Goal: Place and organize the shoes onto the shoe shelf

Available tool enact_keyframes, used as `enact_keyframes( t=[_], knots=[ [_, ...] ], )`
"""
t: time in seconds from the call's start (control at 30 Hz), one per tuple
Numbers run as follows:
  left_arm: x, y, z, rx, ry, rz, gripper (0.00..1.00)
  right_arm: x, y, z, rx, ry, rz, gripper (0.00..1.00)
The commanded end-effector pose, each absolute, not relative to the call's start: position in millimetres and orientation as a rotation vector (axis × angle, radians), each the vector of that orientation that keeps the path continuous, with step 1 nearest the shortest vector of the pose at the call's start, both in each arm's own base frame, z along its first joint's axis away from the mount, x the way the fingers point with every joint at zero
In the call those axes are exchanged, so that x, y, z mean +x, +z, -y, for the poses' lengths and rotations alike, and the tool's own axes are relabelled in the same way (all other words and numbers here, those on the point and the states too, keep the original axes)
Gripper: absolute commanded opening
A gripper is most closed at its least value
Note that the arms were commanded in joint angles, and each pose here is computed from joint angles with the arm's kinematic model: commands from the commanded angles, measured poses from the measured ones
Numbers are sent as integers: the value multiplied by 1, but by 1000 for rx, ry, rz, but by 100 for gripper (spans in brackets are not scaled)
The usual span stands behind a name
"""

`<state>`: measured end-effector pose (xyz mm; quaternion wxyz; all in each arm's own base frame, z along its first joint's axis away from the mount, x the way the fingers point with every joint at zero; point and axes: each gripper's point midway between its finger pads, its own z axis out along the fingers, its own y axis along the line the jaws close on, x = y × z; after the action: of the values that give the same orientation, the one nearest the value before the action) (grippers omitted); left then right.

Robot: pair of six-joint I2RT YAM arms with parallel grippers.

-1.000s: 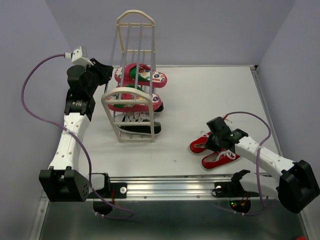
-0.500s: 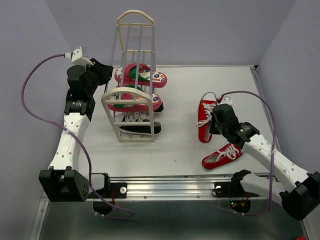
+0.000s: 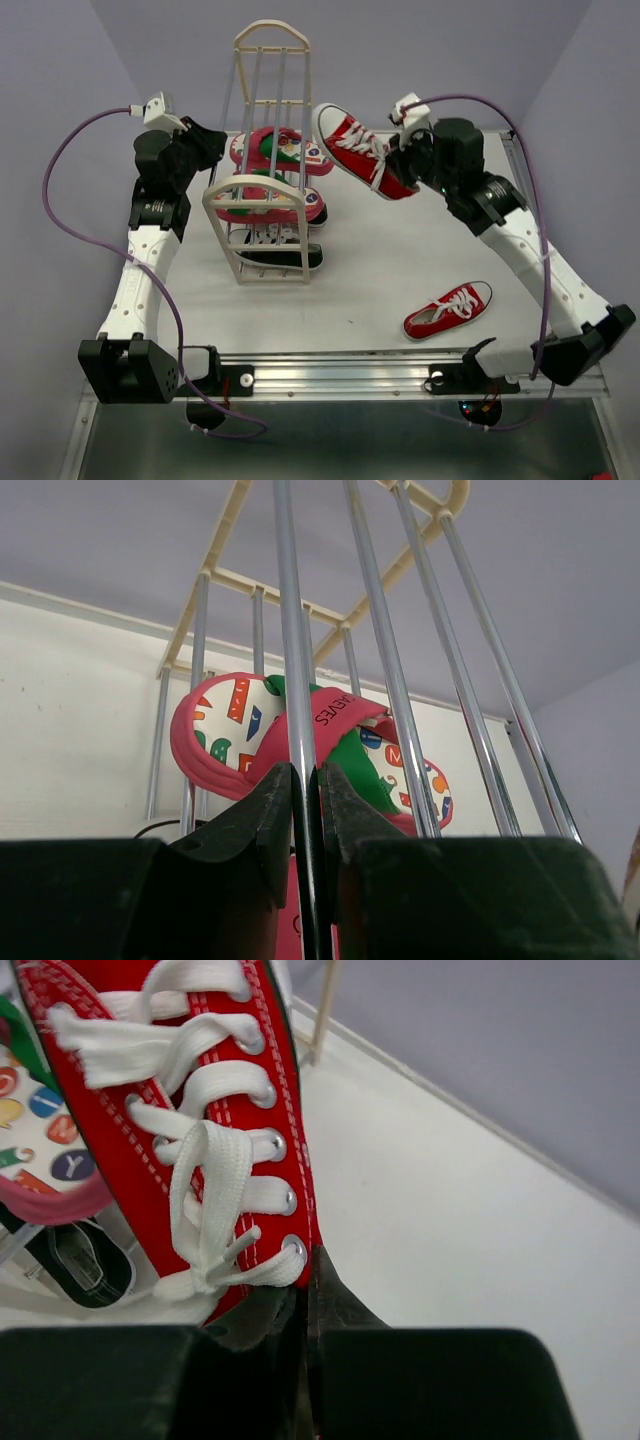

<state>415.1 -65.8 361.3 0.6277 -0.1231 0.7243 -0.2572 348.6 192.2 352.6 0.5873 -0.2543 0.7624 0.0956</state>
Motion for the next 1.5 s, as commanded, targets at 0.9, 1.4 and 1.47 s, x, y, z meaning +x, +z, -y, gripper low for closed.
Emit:
enact_keyframes(
  t=[0.9,1.4,1.47],
  knots=[
    [404,340,85,-172,-623,-1727,16,369,506,-395,-882,741,-1295,1],
    [387,434,43,-355,-466,-1531,65,373,498,-401,-831,796,-1348,1],
    [384,447,24,-429,-386,-1492,68,376,492,-404,-836,799,-1358,1]
  ],
)
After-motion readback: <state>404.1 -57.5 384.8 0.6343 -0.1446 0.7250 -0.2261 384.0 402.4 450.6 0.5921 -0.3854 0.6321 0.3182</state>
